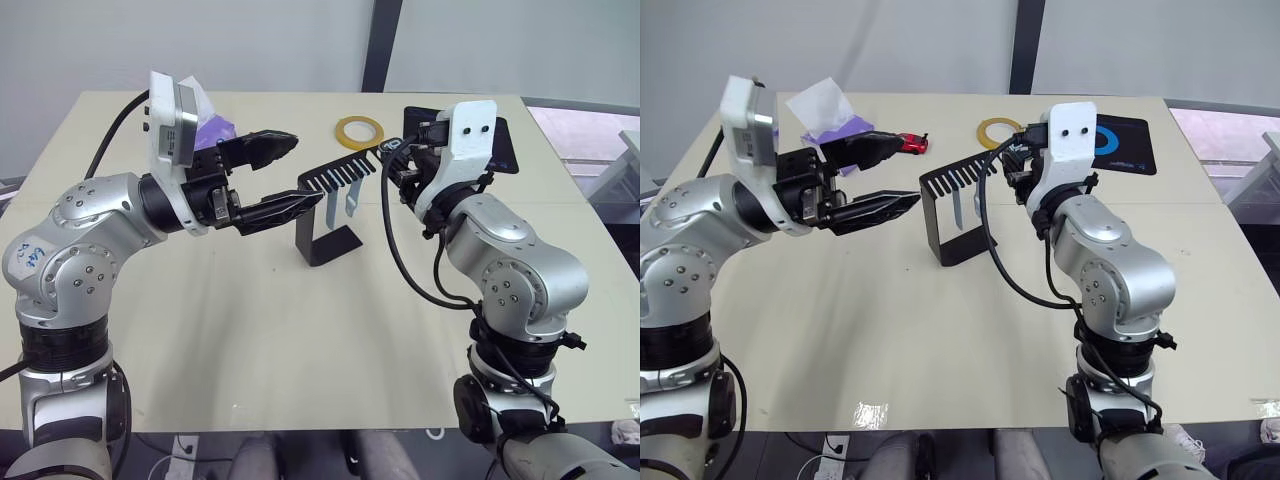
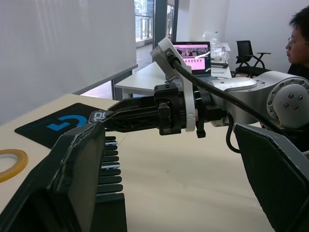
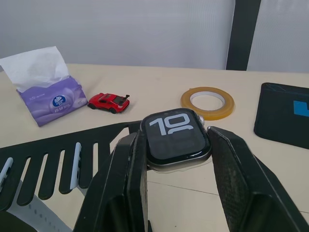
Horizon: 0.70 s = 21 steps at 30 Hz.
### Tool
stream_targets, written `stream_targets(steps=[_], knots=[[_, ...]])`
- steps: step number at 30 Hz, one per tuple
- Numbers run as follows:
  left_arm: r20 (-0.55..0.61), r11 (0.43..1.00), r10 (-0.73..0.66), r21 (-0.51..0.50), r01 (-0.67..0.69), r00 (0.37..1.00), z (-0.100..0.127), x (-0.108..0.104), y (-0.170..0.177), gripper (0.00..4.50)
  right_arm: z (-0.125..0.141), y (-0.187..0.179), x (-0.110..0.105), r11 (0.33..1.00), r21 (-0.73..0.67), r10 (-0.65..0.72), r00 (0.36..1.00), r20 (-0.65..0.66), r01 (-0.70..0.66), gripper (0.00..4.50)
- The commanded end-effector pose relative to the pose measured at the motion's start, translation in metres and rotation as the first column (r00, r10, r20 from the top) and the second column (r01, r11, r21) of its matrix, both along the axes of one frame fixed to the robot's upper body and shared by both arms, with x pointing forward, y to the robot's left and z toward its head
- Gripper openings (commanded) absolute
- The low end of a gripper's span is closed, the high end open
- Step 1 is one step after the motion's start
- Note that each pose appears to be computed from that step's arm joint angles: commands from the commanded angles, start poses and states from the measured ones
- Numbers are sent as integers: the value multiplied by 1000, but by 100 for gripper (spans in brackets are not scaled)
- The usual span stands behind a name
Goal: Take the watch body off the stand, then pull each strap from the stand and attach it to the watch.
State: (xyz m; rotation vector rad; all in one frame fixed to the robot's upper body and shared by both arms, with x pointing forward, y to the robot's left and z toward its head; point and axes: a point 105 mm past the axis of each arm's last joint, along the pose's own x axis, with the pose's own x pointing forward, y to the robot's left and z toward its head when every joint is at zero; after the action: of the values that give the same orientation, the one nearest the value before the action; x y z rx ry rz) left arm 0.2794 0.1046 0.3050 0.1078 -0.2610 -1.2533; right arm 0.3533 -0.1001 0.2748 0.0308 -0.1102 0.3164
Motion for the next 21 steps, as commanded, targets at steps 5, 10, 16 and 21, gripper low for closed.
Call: stream_targets(steps=[5,10,16,21], knots=[[31,998,-64,-17,65,997,6,-9,-7,450,30,-13,-36,998,-51,48,985,163,-40,150],[5,988,-153,-9,153,988,1,-15,-15,450,15,-38,-63,994,-104,47,988,148,-32,150],[-24,966,-258,10,258,966,-6,-22,-27,450,-23,-69,-89,993,-84,-77,995,64,82,150],[-40,950,-312,22,313,949,-11,-25,-33,450,-68,-87,-103,981,-49,-188,980,-61,186,150]])
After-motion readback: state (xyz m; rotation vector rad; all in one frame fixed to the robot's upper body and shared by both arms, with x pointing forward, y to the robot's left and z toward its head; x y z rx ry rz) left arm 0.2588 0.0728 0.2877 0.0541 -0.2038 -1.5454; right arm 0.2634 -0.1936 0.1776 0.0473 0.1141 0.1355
